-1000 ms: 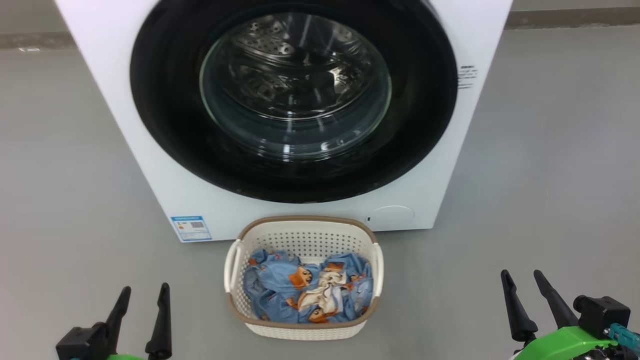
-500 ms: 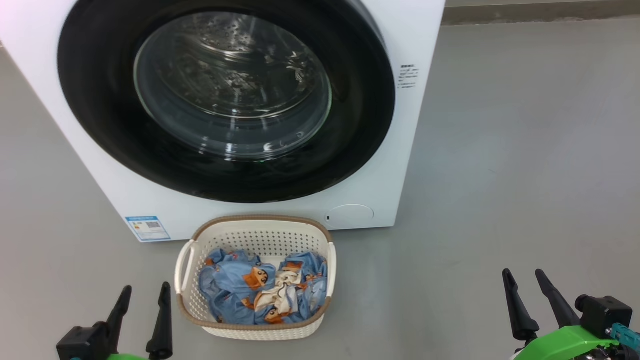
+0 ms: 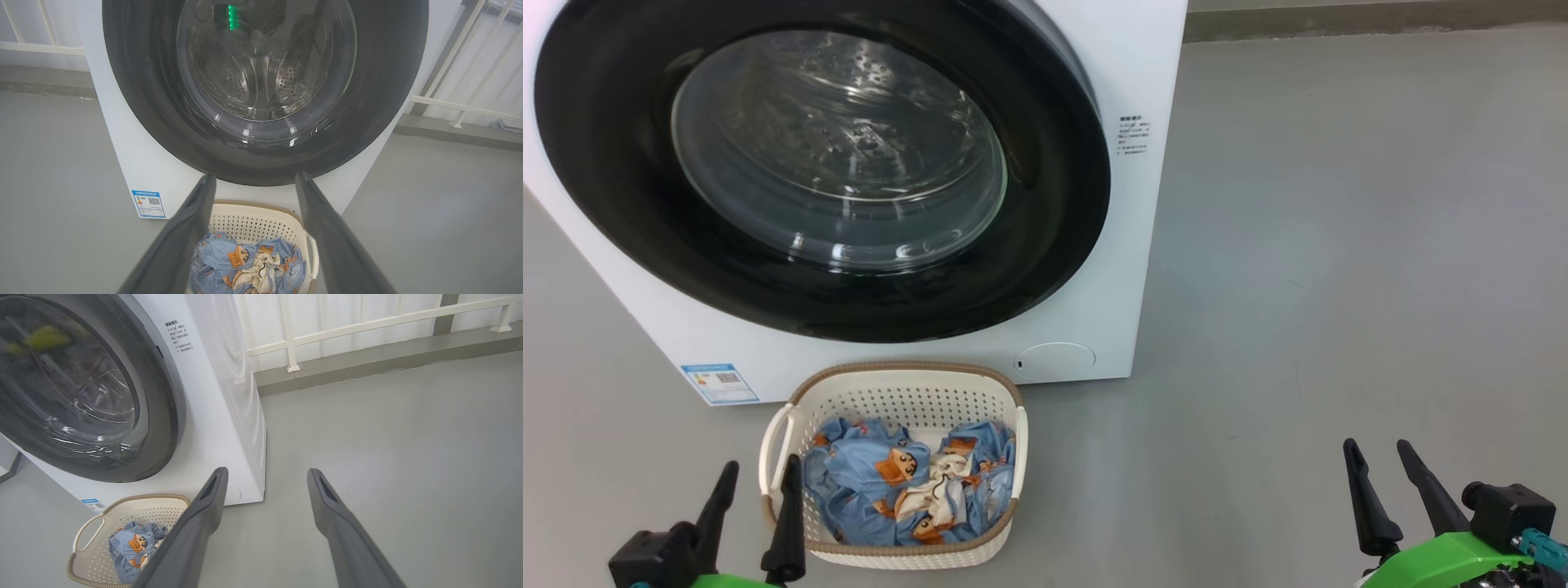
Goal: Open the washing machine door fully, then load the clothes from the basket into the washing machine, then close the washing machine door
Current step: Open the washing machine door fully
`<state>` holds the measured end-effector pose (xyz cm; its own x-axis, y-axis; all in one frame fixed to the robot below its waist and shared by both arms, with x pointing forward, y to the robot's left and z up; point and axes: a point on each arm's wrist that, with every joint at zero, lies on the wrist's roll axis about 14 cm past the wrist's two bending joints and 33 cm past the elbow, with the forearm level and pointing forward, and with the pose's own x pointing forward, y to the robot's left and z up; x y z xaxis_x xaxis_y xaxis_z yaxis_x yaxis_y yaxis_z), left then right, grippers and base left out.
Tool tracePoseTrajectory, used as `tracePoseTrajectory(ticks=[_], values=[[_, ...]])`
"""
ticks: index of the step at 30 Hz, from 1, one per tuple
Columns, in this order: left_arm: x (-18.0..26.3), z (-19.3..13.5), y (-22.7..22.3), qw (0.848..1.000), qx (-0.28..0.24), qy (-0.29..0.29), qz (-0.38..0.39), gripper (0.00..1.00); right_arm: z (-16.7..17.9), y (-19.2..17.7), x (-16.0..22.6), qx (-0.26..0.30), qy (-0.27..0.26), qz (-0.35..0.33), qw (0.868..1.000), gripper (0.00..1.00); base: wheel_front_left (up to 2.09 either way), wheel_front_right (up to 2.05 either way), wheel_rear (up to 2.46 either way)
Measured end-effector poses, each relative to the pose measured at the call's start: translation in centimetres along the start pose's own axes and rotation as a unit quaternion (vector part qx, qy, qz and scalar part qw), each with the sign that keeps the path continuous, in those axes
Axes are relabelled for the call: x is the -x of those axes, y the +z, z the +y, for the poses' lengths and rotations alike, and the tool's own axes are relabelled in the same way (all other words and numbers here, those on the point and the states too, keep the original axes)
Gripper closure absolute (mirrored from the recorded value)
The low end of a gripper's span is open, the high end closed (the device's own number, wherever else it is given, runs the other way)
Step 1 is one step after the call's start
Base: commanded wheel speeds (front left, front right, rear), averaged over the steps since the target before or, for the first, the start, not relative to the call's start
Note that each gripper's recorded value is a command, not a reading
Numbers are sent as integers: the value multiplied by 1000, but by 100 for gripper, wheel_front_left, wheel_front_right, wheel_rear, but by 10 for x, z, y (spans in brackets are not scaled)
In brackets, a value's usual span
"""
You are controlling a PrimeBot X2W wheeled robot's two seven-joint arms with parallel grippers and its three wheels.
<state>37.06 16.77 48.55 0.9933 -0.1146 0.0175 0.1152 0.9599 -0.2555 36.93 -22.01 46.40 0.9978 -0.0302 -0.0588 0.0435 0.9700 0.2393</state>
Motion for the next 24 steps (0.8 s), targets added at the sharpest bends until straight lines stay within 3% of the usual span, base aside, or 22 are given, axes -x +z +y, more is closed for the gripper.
tracePoseTrajectory(ticks=[12,13,14,15,16,24], values=[[2,-3,5,1000,7,-1,-8,0,3,4,0,-1,4,-7,1000,0,4,4,-8],[2,-3,5,1000,8,-1,-9,0,4,4,0,-2,5,-7,1000,21,0,0,0],[3,-4,5,1000,10,-1,-9,0,5,4,0,-4,6,-7,1000,62,0,0,0],[3,-5,4,1000,10,-3,-8,0,5,4,0,-6,7,-7,1000,87,0,0,0],[4,-6,3,1000,11,-4,-7,0,6,4,-1,-6,8,-7,1000,100,0,0,0],[2,-7,-2,1000,21,-1,-1,0,22,28,-20,-63,20,-47,997,100,0,0,0]])
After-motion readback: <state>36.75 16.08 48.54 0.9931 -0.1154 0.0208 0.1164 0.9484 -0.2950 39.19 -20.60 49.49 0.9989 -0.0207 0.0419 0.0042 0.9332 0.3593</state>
